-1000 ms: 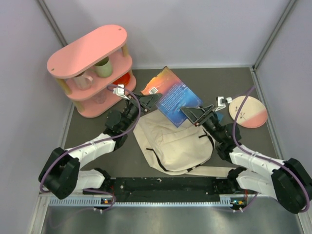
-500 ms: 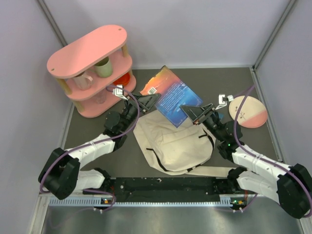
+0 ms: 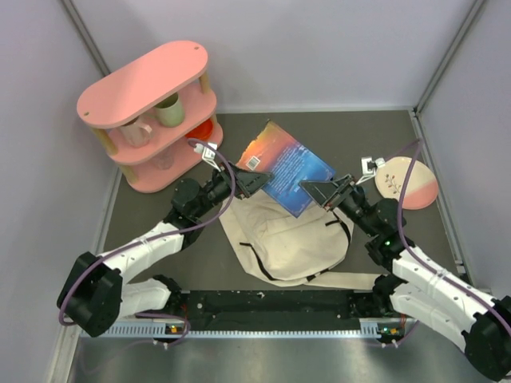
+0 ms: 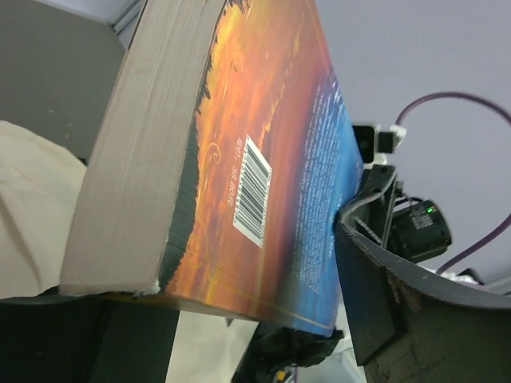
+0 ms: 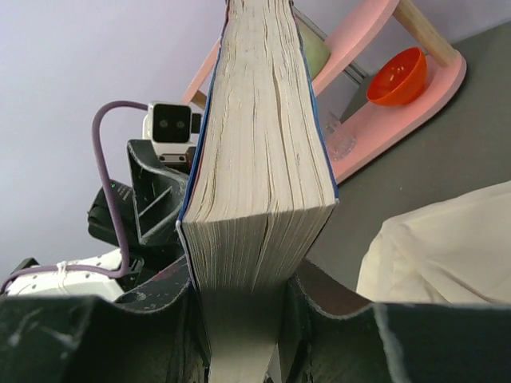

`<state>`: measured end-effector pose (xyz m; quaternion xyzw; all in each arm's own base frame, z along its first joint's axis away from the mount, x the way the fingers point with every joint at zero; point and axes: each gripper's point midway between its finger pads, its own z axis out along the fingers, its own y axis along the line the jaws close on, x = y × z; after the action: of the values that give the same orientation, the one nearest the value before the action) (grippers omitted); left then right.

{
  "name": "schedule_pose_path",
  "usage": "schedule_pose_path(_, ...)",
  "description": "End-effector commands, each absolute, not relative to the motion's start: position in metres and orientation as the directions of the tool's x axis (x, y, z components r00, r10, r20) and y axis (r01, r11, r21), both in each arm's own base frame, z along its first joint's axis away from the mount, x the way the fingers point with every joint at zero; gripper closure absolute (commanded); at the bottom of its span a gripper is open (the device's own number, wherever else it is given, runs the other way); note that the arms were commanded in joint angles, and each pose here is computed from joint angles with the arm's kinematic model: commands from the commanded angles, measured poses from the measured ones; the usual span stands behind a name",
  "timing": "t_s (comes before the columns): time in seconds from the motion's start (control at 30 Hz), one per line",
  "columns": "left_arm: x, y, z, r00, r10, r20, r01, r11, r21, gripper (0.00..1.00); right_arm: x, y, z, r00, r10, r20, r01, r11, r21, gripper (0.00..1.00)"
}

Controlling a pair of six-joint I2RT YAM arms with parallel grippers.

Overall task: Pack the student bag
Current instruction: Adjust the book.

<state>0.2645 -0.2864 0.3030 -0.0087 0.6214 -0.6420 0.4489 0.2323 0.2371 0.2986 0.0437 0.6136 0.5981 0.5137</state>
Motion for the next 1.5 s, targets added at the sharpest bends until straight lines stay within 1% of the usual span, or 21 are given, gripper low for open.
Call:
schedule_pose_path(0.0, 0.256, -0.280, 0.345, -0.452, -0.550, -0.702, 0.746, 0.200, -0.636, 0.23, 0.205, 0.239, 0.337, -0.465, 0.631, -0.622, -0.686, 0.188, 0.703, 1.00)
schedule_pose_path(0.13, 0.259, -0.277, 0.339, -0.455, -0.532, -0.714, 0.751, 0.203, -0.629, 0.23, 0.197, 0.238, 0.330, -0.533, 0.610, -0.586, -0.671, 0.117, 0.732, 1.00)
schedule_pose_path(0.3, 0.266, -0.265, 0.339, -0.439, -0.539, -0.719, 0.753, 0.216, -0.622, 0.22, 0.193, 0.239, 0.327, -0.581, 0.565, -0.585, -0.668, 0.078, 0.740, 1.00)
schedule_pose_path(0.37, 0.266, -0.263, 0.342, -0.437, -0.513, -0.739, 0.772, 0.208, -0.601, 0.23, 0.191, 0.239, 0.328, -0.592, 0.550, -0.590, -0.672, 0.068, 0.737, 1.00)
schedule_pose_path(0.47, 0.261, -0.270, 0.342, -0.454, -0.441, -0.774, 0.799, 0.182, -0.573, 0.23, 0.185, 0.245, 0.327, -0.609, 0.492, -0.622, -0.688, 0.060, 0.723, 1.00)
schedule_pose_path(0.53, 0.253, -0.276, 0.344, -0.465, -0.386, -0.797, 0.827, 0.131, -0.546, 0.24, 0.182, 0.247, 0.326, -0.610, 0.464, -0.642, -0.703, 0.058, 0.709, 1.00)
schedule_pose_path(0.63, 0.251, -0.283, 0.343, -0.495, -0.340, -0.800, 0.831, 0.085, -0.550, 0.25, 0.182, 0.247, 0.322, -0.611, 0.435, -0.662, -0.707, 0.077, 0.703, 1.00)
schedule_pose_path(0.67, 0.247, -0.284, 0.343, -0.495, -0.325, -0.806, 0.839, 0.064, -0.541, 0.27, 0.183, 0.247, 0.319, -0.614, 0.429, -0.662, -0.703, 0.084, 0.707, 1.00)
schedule_pose_path(0.73, 0.246, -0.284, 0.342, -0.499, -0.317, -0.807, 0.840, 0.053, -0.540, 0.34, 0.185, 0.244, 0.317, -0.610, 0.426, -0.668, -0.703, 0.098, 0.704, 1.00)
schedule_pose_path(0.83, 0.246, -0.286, 0.341, -0.501, -0.301, -0.811, 0.841, 0.052, -0.538, 0.49, 0.187, 0.242, 0.317, -0.601, 0.423, -0.678, -0.708, 0.114, 0.697, 1.00)
schedule_pose_path(0.87, 0.244, -0.286, 0.339, -0.509, -0.280, -0.814, 0.840, 0.042, -0.540, 0.51, 0.187, 0.241, 0.317, -0.596, 0.421, -0.683, -0.711, 0.117, 0.693, 1.00)
schedule_pose_path(0.93, 0.244, -0.288, 0.338, -0.513, -0.259, -0.819, 0.841, 0.037, -0.539, 0.50, 0.193, 0.237, 0.315, -0.590, 0.430, -0.683, -0.699, 0.151, 0.699, 1.00)
schedule_pose_path(1.0, 0.242, -0.289, 0.338, -0.516, -0.240, -0.822, 0.843, 0.027, -0.537, 0.49, 0.193, 0.237, 0.318, -0.579, 0.436, -0.689, -0.710, 0.146, 0.689, 1.00)
schedule_pose_path(1.03, 0.242, -0.289, 0.337, -0.517, -0.235, -0.823, 0.844, 0.024, -0.536, 0.47, 0.195, 0.238, 0.317, -0.587, 0.427, -0.688, -0.706, 0.146, 0.693, 1.00)
schedule_pose_path(1.07, 0.242, -0.289, 0.337, -0.517, -0.230, -0.824, 0.844, 0.020, -0.535, 0.43, 0.195, 0.238, 0.319, -0.585, 0.420, -0.693, -0.711, 0.146, 0.688, 1.00)
schedule_pose_path(1.13, 0.241, -0.291, 0.337, -0.524, -0.210, -0.825, 0.843, 0.005, -0.537, 0.36, 0.196, 0.238, 0.318, -0.582, 0.410, -0.702, -0.713, 0.158, 0.683, 1.00)
schedule_pose_path(1.3, 0.242, -0.289, 0.334, -0.518, -0.192, -0.833, 0.846, 0.025, -0.532, 0.30, 0.197, 0.234, 0.314, -0.582, 0.404, -0.705, -0.709, 0.172, 0.684, 1.00)
schedule_pose_path(1.4, 0.245, -0.287, 0.331, -0.523, -0.180, -0.833, 0.842, 0.041, -0.538, 0.29, 0.195, 0.231, 0.311, -0.588, 0.411, -0.696, -0.698, 0.177, 0.694, 1.00)
schedule_pose_path(1.47, 0.244, -0.288, 0.329, -0.537, -0.172, -0.826, 0.835, 0.029, -0.550, 0.29, 0.194, 0.232, 0.313, -0.590, 0.422, -0.689, -0.700, 0.158, 0.696, 1.00)
